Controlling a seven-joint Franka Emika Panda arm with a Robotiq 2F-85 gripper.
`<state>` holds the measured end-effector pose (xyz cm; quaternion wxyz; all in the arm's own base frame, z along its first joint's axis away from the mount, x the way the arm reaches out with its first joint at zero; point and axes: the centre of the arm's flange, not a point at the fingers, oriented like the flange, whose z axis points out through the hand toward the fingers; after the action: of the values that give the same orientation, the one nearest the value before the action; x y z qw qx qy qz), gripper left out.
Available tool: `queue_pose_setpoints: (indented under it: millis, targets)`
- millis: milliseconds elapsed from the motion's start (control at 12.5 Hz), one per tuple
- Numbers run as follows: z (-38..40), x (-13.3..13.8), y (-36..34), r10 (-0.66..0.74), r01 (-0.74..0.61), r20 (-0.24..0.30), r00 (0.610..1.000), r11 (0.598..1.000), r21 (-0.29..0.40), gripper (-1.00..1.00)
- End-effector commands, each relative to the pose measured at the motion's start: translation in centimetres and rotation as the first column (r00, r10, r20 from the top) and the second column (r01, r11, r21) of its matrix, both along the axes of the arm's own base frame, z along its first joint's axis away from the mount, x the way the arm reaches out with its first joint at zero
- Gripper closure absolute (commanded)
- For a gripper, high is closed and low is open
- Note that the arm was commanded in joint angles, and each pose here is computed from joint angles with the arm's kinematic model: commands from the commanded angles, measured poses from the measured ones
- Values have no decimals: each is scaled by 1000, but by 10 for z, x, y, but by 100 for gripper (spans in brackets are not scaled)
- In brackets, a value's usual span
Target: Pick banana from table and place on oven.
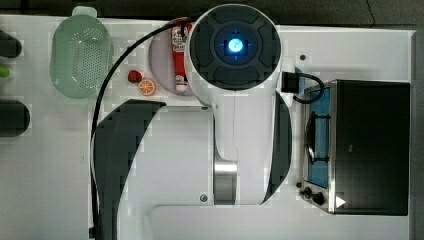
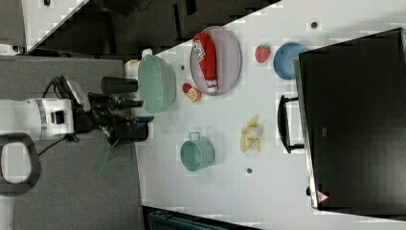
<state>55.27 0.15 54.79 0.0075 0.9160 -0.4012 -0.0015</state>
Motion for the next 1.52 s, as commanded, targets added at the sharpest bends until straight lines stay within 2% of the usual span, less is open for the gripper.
queue_pose_setpoints:
  millis: [80,240,400,560,960,1200,1520]
  targets:
    - [83,-154,-23,-99,99,33,995,995,11,-59]
    - [82,-153,-23,-98,97,34,995,995,10,-100]
    - [76,-149,-22,-97,97,26,995,995,9,-100]
    - [55,-136,-23,-97,97,-5,995,995,7,-100]
    - [-50,-84,-23,-95,95,-106,990,995,-2,-100]
    - [-117,-54,-24,-93,93,-112,989,996,-4,-100]
    - [-206,-37,-25,-93,93,-107,990,996,-6,-100]
